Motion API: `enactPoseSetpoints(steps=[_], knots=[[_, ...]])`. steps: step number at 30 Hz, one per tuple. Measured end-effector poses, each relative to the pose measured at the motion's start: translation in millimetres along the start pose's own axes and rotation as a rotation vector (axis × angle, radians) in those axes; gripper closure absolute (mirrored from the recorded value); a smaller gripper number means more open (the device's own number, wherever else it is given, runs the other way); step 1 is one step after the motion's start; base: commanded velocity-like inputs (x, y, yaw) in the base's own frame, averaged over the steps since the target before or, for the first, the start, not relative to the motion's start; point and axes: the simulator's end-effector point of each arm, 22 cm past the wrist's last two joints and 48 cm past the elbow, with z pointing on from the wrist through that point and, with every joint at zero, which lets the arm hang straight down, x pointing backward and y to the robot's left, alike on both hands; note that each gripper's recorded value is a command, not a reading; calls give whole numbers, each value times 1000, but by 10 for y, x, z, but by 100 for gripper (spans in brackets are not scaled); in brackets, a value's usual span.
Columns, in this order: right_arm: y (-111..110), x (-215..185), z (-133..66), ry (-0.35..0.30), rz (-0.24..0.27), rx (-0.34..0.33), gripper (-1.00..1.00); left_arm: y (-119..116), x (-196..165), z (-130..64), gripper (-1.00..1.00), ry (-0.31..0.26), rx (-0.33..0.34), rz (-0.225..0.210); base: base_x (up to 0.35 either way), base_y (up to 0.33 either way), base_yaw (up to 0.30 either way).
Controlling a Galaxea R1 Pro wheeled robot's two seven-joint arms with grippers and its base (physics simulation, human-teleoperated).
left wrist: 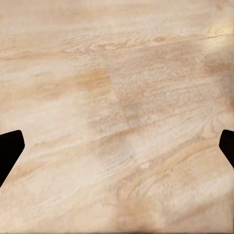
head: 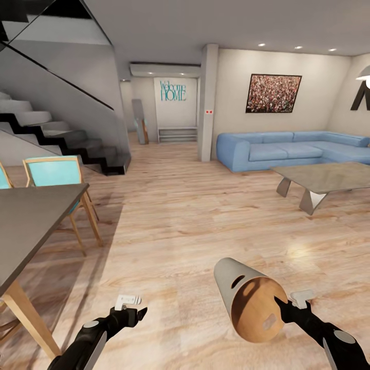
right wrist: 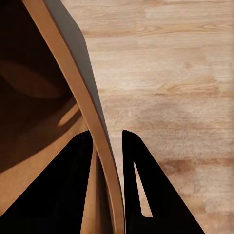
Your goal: Put the three can of soda from the living room inside the tash can in the kitchen.
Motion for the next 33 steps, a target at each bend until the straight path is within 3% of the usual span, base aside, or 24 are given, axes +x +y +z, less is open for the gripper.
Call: enactPoseSetpoints(steps=[25,33], knots=[[28,-402,-169,2,-4,-4,100,-72,-364,-255,-100,-9,-4,2,0,0,0],[47,-396,-164,4,-4,-8,100,-71,-424,-256,-100,-36,-5,10,198,85,-9]])
